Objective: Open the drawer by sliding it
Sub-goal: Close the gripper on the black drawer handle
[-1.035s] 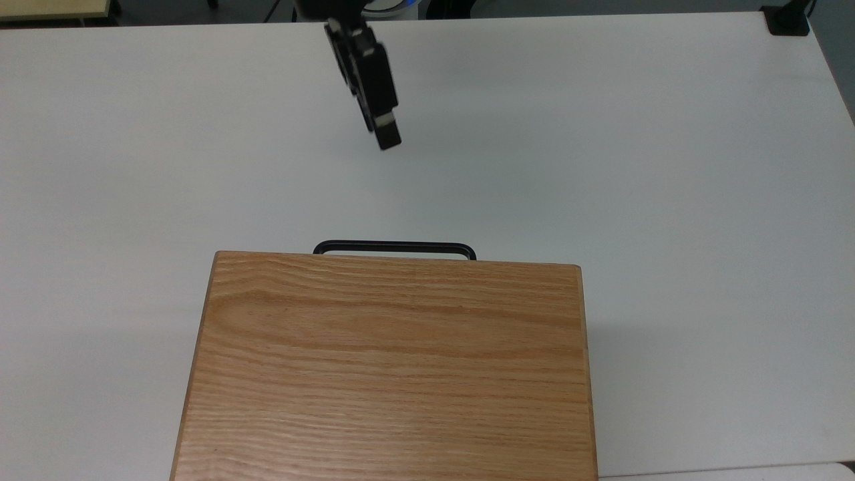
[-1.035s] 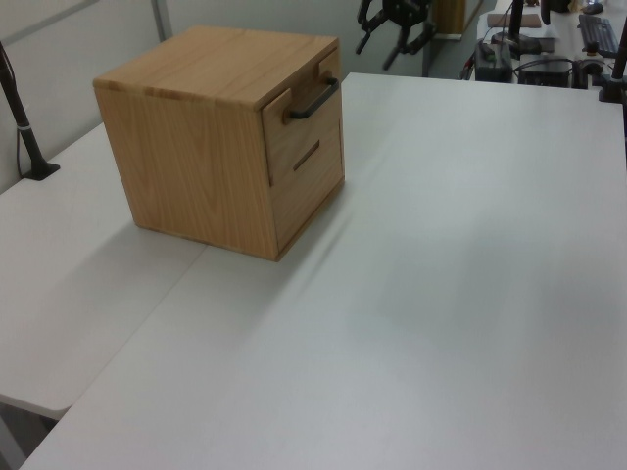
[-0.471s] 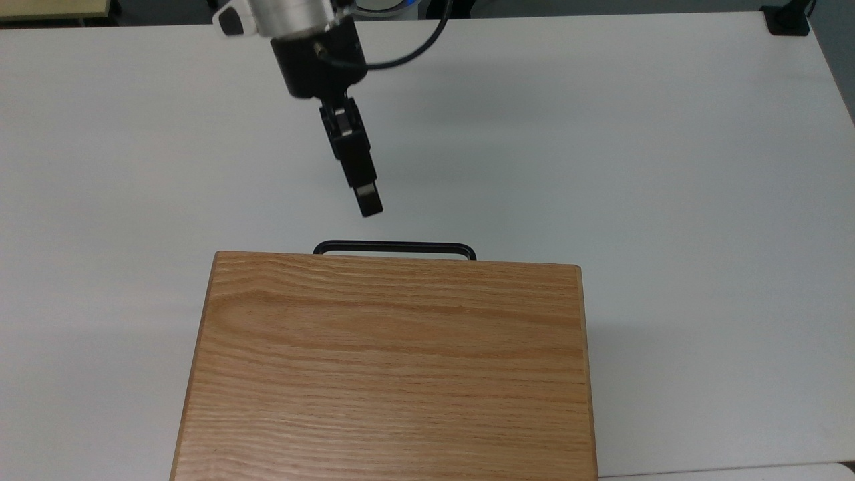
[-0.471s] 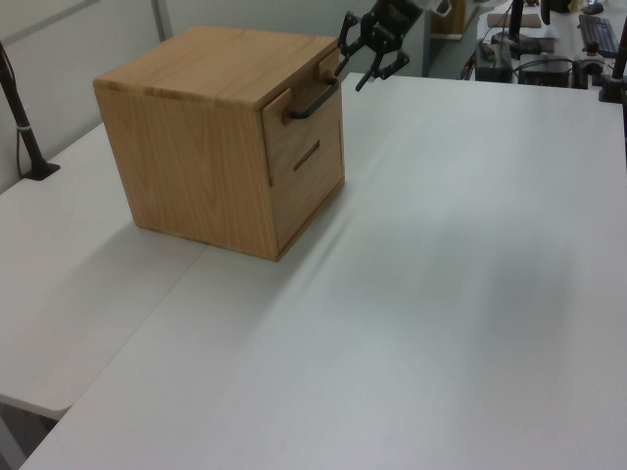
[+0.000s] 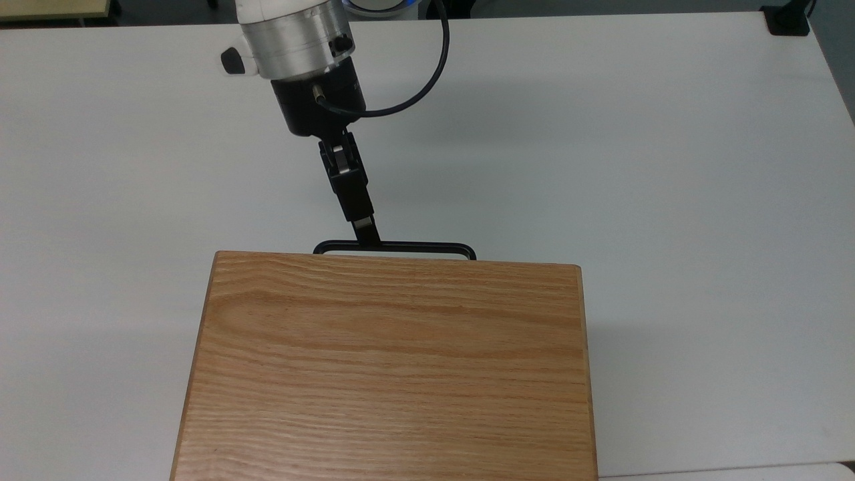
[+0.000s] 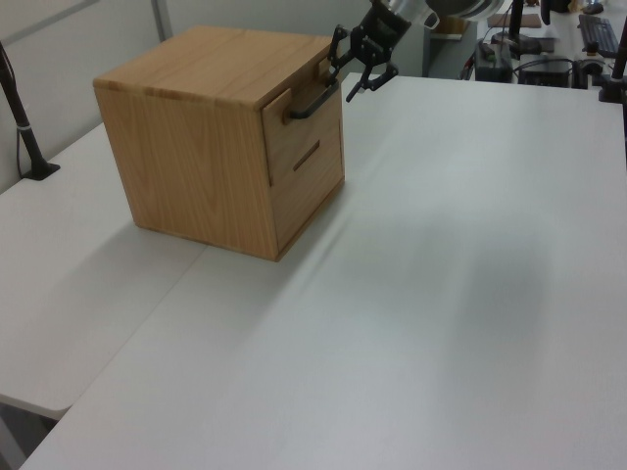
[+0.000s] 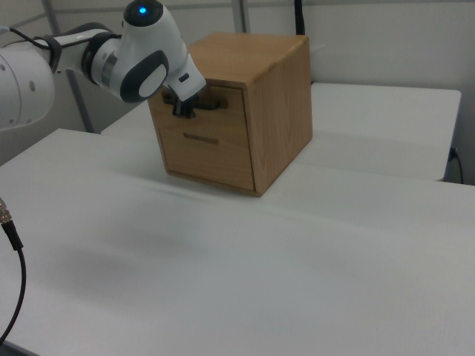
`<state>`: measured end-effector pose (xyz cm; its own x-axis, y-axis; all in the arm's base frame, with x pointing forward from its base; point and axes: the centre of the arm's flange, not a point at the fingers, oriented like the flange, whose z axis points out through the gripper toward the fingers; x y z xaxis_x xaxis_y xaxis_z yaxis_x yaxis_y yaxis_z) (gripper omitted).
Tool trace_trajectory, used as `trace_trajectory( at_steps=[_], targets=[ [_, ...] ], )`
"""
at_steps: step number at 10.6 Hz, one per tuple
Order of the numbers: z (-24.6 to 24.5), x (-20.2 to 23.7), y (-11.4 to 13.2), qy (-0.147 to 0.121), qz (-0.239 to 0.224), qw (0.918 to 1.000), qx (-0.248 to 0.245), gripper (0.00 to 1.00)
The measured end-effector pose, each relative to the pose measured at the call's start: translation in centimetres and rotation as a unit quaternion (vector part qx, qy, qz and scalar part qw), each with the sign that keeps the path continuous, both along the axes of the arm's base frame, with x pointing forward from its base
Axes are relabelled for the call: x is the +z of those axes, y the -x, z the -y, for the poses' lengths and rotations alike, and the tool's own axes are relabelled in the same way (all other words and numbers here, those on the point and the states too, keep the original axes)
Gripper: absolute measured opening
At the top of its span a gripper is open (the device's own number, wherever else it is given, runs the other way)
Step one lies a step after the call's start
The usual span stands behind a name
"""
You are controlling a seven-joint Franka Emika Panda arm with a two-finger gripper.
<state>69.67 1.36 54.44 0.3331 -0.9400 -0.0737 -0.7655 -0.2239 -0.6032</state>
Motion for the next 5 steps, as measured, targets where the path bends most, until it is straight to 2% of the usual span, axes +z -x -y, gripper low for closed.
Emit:
trace_trajectory(
  at_steps=[5],
  targets=[
    [0.0, -0.2, -1.5, 0.000, 0.022, 0.9997, -0.007, 0.45]
  ],
)
